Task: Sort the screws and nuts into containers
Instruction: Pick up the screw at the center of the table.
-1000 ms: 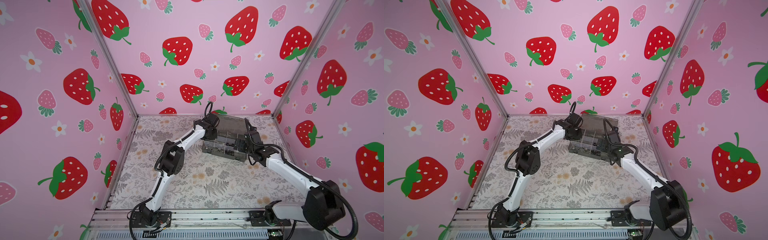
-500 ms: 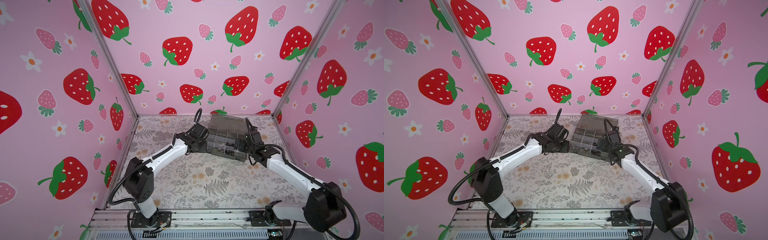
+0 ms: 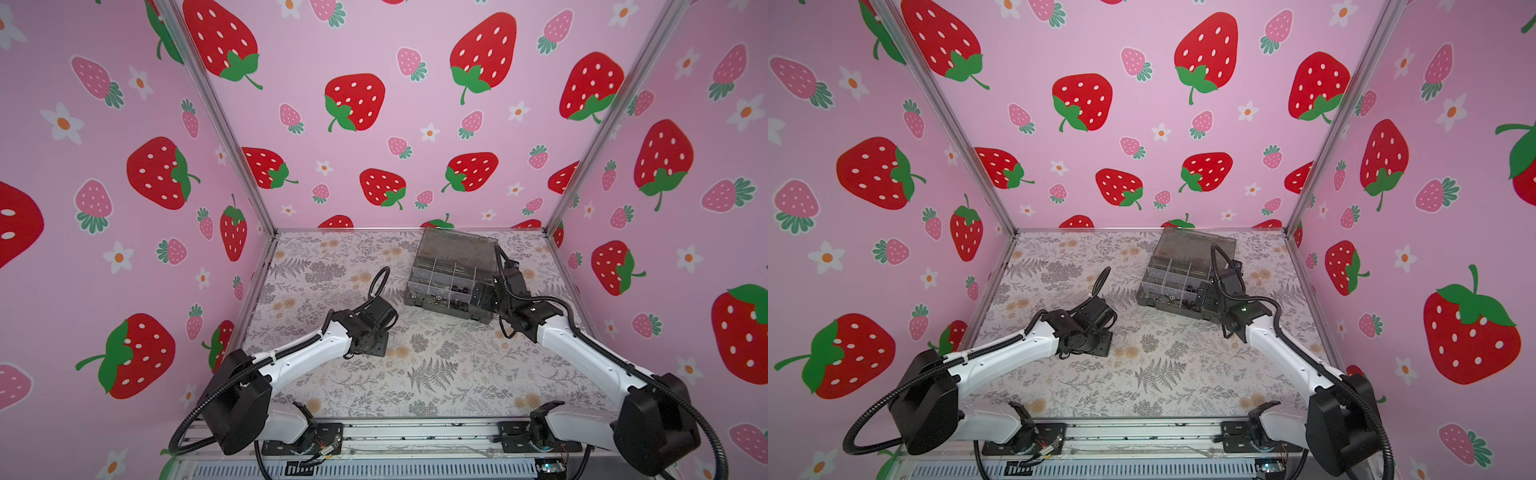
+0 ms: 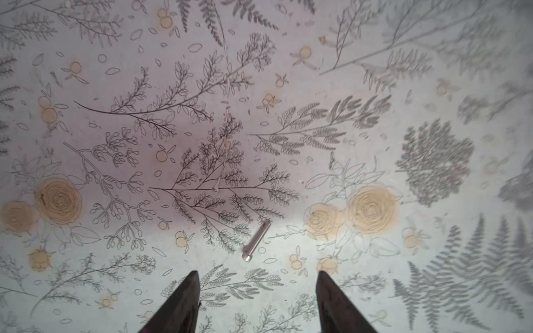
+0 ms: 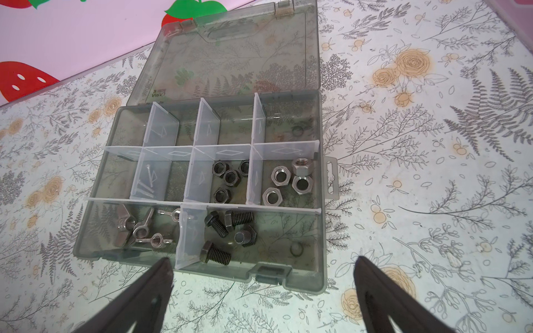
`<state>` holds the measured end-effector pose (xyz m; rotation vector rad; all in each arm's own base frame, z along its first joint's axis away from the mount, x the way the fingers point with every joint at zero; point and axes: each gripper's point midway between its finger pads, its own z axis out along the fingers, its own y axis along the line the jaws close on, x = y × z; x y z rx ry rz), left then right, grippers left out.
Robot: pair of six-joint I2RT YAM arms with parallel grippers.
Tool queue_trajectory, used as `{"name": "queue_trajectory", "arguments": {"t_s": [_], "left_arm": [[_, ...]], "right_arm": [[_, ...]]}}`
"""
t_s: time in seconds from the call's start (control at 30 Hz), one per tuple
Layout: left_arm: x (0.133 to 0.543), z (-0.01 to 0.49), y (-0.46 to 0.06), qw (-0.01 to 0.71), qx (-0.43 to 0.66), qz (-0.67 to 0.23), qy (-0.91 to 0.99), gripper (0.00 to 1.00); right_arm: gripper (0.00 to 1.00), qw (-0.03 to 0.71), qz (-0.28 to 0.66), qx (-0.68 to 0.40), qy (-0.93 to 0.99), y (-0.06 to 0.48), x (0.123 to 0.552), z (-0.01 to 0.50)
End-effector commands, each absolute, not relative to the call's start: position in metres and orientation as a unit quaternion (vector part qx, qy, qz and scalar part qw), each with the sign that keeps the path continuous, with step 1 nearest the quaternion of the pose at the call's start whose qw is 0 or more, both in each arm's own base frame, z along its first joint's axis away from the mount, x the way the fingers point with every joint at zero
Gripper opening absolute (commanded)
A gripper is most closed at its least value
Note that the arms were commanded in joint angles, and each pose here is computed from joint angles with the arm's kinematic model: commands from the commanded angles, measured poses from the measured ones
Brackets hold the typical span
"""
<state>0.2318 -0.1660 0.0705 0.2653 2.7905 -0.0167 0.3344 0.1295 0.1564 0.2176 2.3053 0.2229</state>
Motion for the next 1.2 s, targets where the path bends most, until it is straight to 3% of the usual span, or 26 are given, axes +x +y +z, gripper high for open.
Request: {"name": "queue_trajectory", "arguments": {"t_s": [0.0,0.47,0.83,1.17], "left_arm": [[0.230,0.059,-0.161,0.161,0.104,0.015,0.981,0.55],[0.228,0.021,-0.166,0.105,0.124,0.033,0.986,0.38],[0.233,0.008,-0.159,0.088,0.104,0.039,0.990,0.34],[0.221,0.002,-0.146,0.062,0.066,0.037,0.995,0.18]], "right_arm": [[1.00,0.396,0.093,0.107,0.907,0.125,0.330,0.156],[1.00,0.399,0.091,0.126,0.904,0.118,0.326,0.159],[1.00,0.396,0.087,0.126,0.906,0.118,0.326,0.157],[1.00,0.396,0.087,0.126,0.906,0.118,0.328,0.158]]}}
